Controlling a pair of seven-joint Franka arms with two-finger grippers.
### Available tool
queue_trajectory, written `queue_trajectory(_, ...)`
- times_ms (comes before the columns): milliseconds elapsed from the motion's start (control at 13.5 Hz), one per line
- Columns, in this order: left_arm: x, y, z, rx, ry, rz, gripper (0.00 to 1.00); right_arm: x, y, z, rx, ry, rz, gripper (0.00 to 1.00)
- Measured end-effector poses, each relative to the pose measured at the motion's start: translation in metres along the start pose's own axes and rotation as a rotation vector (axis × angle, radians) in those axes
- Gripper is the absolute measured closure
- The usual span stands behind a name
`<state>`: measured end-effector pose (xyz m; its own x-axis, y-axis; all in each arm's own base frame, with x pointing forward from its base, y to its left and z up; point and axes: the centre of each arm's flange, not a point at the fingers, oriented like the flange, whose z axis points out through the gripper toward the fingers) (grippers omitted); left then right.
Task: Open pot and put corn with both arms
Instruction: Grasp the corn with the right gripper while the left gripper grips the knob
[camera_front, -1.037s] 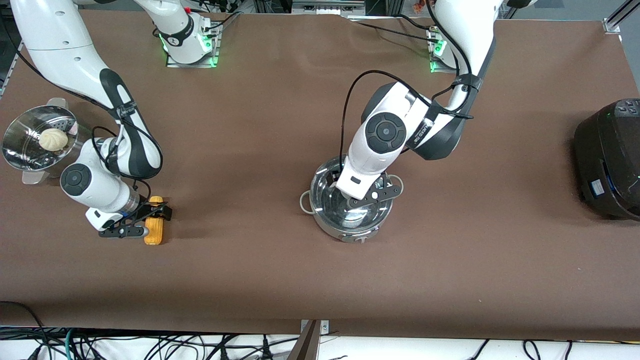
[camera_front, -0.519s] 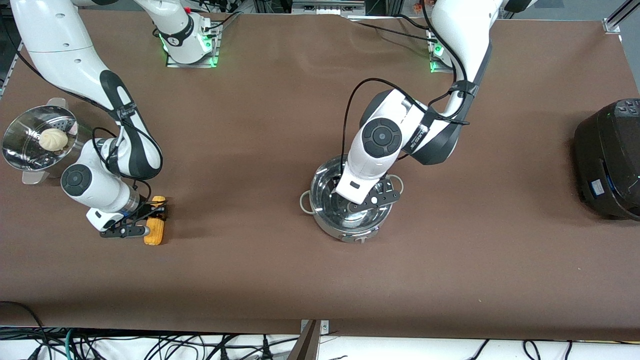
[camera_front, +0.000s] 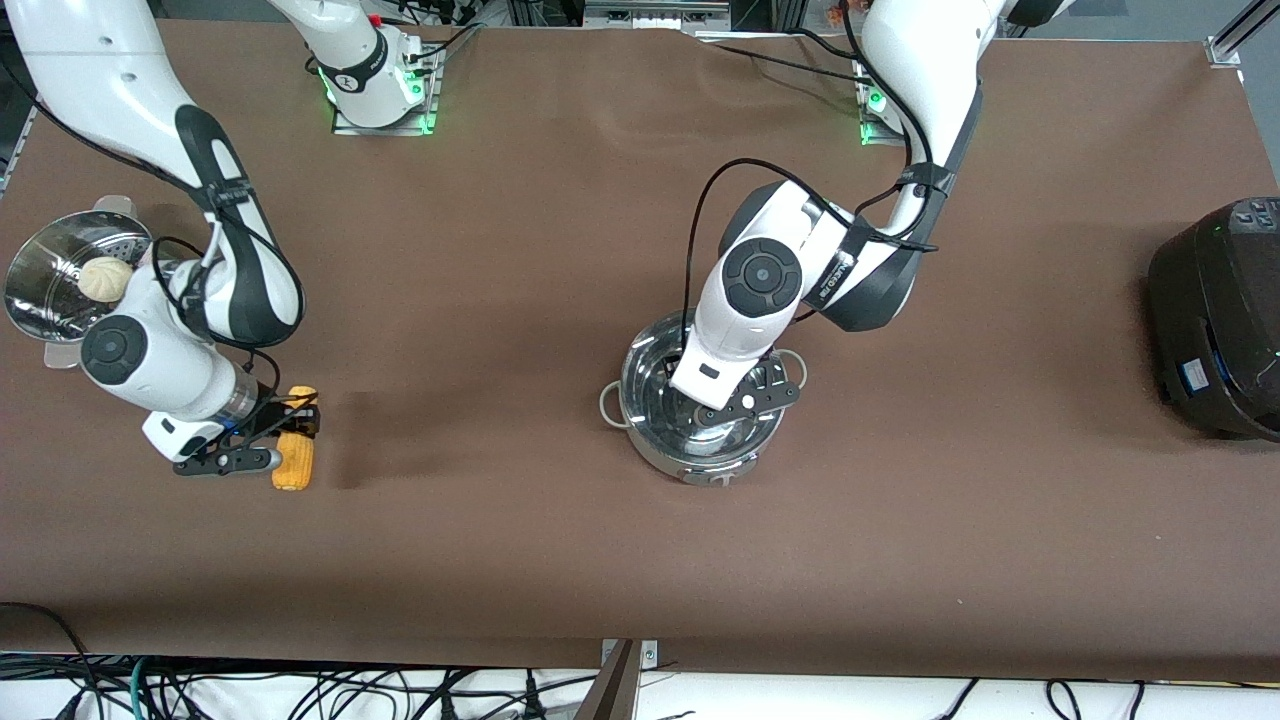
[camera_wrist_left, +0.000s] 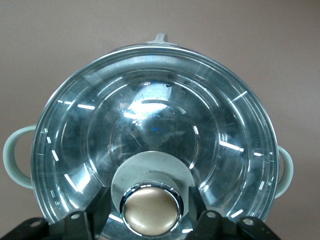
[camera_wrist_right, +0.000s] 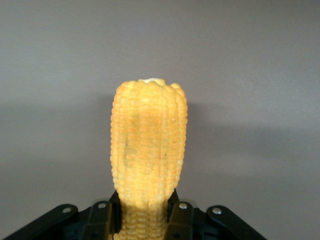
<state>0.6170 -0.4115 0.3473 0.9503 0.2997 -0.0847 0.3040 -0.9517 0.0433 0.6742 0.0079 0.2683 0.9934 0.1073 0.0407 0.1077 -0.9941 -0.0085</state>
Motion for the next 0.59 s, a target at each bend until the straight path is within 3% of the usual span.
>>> queue_trajectory(74, 0.000, 0.000, 0.000, 0.000, 0.000, 0.000, 0.34, 0.003, -0.002, -0.021, 0.001, -0.011, -0.003, 0.67)
queue_trajectory(148, 0.000, 0.000, 0.000, -0.002, 0.001, 0.000, 0.44, 0.005, -0.004, -0.044, 0.002, -0.023, -0.007, 0.67)
queue_trajectory(222, 0.000, 0.001, 0.000, -0.003, 0.002, 0.001, 0.47, 0.008, -0.008, -0.066, 0.006, -0.035, -0.014, 0.67)
queue_trajectory(593, 0.000, 0.001, -0.001, -0.003, 0.002, 0.001, 0.49, 0.024, -0.054, -0.144, 0.043, -0.039, -0.066, 0.67)
